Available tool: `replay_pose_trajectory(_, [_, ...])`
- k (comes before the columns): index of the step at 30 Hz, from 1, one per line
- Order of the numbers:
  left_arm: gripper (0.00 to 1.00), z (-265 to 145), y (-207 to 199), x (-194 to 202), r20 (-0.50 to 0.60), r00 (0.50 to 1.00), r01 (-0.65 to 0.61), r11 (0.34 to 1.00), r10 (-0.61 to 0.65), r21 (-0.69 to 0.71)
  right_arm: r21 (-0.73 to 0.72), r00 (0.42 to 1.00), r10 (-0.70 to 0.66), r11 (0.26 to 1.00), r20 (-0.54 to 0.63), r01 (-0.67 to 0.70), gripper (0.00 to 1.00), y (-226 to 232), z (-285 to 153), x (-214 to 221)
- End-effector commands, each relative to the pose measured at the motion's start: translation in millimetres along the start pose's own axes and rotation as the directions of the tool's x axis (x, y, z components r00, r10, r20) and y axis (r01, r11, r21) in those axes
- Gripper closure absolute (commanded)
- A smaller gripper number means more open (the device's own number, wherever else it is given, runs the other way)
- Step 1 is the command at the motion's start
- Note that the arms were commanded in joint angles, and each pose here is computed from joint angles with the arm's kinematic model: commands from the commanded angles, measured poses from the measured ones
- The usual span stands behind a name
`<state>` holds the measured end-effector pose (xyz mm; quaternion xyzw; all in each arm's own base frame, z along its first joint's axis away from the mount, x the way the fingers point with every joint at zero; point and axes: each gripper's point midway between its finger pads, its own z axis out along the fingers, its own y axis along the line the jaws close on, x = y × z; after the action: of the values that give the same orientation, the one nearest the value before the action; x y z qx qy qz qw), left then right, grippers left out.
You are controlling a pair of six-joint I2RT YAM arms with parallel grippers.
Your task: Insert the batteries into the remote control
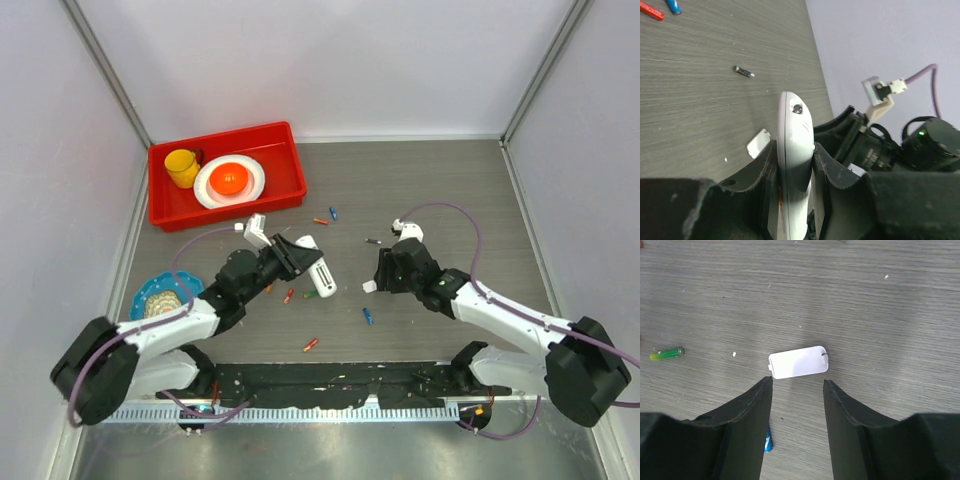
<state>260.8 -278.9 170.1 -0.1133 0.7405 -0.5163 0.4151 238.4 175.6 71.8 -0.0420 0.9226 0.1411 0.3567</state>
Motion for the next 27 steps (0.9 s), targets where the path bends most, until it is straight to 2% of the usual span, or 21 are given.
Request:
replay_pose_trajectory(1, [1.0, -32.9, -5.9, -7.6, -0.01, 1.0, -0.009, 1.0, 0.009, -0.026, -0.052, 0.965, 0.085, 0.996, 0.25, -0.074, 0.48, 6.1, -13.1, -47.0])
replay_pose_trajectory(2, [1.0, -38.6, -6.4, -9.1, 0.001, 0.999, 0.04, 0.999, -0.04, -0.021, -0.059, 0.96, 0.094, 0.995, 0.262, -0.082, 0.46, 3.7, -11.9, -43.5])
replay_pose_trajectory(5, [1.0, -54.9, -9.8, -14.3, -0.005, 0.998, 0.065, 0.996, -0.065, 0.053, -0.106, 0.94, 0.141, 0.988, 0.31, -0.113, 0.38, 11.5, -16.1, -56.0])
replay_pose_trajectory(9, [1.0, -62.0, -12.9, -9.2, -0.094, 0.993, 0.085, 0.991, -0.076, 0.103, -0.11, 0.955, 0.105, 0.991, 0.277, -0.077, 0.34, 22.7, -10.0, -64.7])
replay_pose_trajectory(10, [1.0, -62.3, -11.7, -14.1, -0.082, 0.993, 0.092, 0.989, -0.083, 0.112, -0.081, 0.966, 0.079, 0.995, 0.245, -0.06, 0.34, 19.2, -7.0, -59.5])
replay_pose_trajectory(12, [1.0, -65.8, -18.4, -18.8, -0.07, 0.99, 0.13, 0.976, -0.119, 0.177, -0.049, 0.973, 0.039, 0.998, 0.228, -0.028, 0.34, 21.8, -1.3, -68.4])
replay_pose_trajectory(15, [1.0, -73.6, -27.8, -33.6, -0.043, 0.983, 0.185, 0.947, -0.181, 0.261, 0.0, 0.979, -0.032, 0.999, 0.203, 0.032, 0.41, 22.4, 2.0, -78.9])
replay_pose_trajectory(18, [1.0, -80.4, -34.7, -41.7, -0.03, 0.982, 0.188, 0.931, -0.188, 0.313, -0.045, 0.977, -0.048, 0.997, 0.209, 0.058, 0.43, 33.0, -0.5, -84.4])
replay_pose_trajectory(23, [1.0, -87.4, -39.9, -47.7, -0.031, 0.986, 0.166, 0.928, -0.165, 0.333, -0.104, 0.978, -0.042, 0.993, 0.205, 0.064, 0.43, 52.9, 8.6, -92.3])
replay_pose_trajectory(26, [1.0, -88.7, -36.5, -46.5, -0.038, 0.988, 0.152, 0.938, -0.147, 0.312, -0.081, 0.974, -0.104, 0.989, 0.203, 0.123, 0.44, 70.2, 20.8, -97.1])
replay_pose_trajectory(27, [1.0, -88.4, -34.3, -45.6, -0.044, 0.988, 0.152, 0.942, -0.146, 0.299, -0.071, 0.965, -0.164, 0.981, 0.206, 0.182, 0.44, 82.1, 23.2, -93.9])
